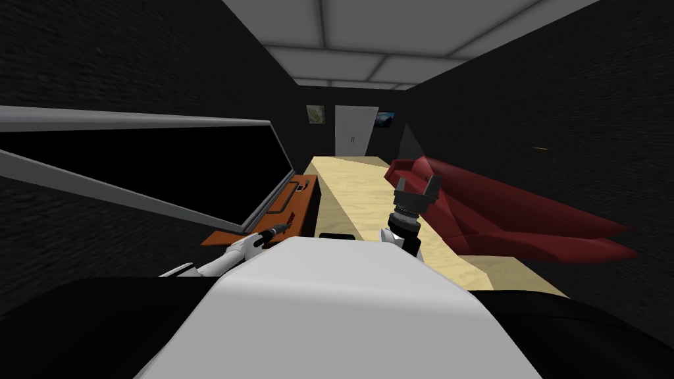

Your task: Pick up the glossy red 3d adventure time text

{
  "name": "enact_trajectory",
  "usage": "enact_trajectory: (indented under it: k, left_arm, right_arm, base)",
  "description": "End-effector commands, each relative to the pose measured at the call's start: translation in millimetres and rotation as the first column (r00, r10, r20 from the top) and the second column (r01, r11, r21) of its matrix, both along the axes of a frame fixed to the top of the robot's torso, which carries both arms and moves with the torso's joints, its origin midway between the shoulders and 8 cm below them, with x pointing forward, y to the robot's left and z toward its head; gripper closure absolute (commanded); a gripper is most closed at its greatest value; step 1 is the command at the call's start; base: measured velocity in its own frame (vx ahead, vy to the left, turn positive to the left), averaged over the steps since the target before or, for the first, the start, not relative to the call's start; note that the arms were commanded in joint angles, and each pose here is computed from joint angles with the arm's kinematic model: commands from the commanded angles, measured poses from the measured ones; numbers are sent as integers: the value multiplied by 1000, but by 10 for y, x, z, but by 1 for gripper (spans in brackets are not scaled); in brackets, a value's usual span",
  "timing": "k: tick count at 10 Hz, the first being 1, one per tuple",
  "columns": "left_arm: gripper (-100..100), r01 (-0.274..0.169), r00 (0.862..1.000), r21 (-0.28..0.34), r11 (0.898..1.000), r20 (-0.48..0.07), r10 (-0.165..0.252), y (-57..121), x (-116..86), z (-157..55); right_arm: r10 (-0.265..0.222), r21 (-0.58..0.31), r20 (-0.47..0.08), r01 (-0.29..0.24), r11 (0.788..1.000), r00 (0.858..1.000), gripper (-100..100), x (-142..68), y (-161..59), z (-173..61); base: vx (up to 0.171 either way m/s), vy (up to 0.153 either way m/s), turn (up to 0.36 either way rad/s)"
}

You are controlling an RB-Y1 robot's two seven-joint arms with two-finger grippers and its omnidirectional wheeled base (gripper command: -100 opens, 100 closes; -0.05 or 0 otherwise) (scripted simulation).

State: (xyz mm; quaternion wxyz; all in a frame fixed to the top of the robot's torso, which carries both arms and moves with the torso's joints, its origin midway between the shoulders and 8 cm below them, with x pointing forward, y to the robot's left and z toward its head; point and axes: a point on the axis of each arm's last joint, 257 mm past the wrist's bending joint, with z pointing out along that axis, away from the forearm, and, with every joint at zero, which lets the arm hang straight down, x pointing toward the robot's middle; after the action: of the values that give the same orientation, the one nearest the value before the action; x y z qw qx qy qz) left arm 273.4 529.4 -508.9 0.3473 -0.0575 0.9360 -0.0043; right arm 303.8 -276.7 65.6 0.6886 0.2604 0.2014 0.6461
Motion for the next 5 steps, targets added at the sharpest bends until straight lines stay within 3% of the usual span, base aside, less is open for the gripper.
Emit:
enact_trajectory:
  k: [1, 3, 5]
  left_arm:
    - [-100, 2, 1000, 24, 1000, -27, -2, 153, -79, -18]
    - [-100, 1, 999, 51, 999, -53, 2, 318, -159, -25]
    - [-100, 1, 998, 58, 998, -59, 2, 361, -177, -23]
  right_arm:
    - [0, 0, 0, 0, 1000, 1000, 0, 0, 0, 0]
    - [0, 0, 0, 0, 1000, 1000, 0, 0, 0, 0]
    - [0, 0, 0, 0, 1000, 1000, 0, 0, 0, 0]
  base:
    - [137, -61, -58]
    - [105, -84, -39]
    - [37, -26, -12]
